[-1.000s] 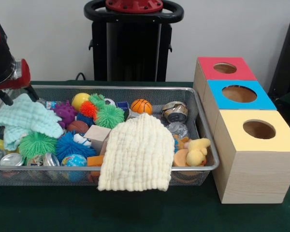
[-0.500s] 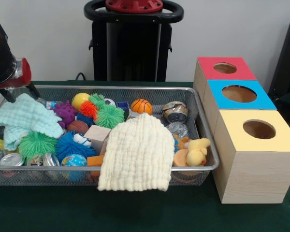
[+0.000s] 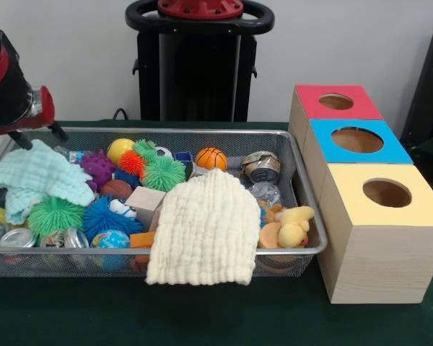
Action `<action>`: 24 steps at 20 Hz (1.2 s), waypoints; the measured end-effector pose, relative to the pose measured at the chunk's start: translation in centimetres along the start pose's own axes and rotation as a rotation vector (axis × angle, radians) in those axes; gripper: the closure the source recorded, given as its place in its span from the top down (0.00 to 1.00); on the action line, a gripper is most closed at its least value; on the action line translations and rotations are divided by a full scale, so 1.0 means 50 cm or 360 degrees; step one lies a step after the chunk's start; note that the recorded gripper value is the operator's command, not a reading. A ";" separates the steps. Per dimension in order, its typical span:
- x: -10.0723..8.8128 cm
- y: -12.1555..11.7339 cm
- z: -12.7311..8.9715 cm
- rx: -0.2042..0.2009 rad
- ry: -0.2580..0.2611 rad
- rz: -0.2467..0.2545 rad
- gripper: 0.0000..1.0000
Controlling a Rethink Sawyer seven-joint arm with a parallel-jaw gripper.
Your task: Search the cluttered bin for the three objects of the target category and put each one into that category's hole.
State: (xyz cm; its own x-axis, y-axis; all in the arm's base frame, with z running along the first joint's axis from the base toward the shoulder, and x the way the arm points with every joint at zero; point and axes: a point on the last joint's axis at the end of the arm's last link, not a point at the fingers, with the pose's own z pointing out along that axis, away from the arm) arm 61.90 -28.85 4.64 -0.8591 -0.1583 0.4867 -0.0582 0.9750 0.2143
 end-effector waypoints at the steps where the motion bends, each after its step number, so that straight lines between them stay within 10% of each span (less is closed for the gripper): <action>1: 0.001 0.000 0.002 -0.0002 0.0003 -0.0001 1.00; 24: -0.023 0.000 0.064 0.0002 -0.0064 -0.0025 1.00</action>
State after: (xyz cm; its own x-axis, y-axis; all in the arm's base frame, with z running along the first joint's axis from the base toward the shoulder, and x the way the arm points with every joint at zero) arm 61.25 -28.17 1.36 -0.8780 -0.1671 0.4486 -0.0724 0.9727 0.2205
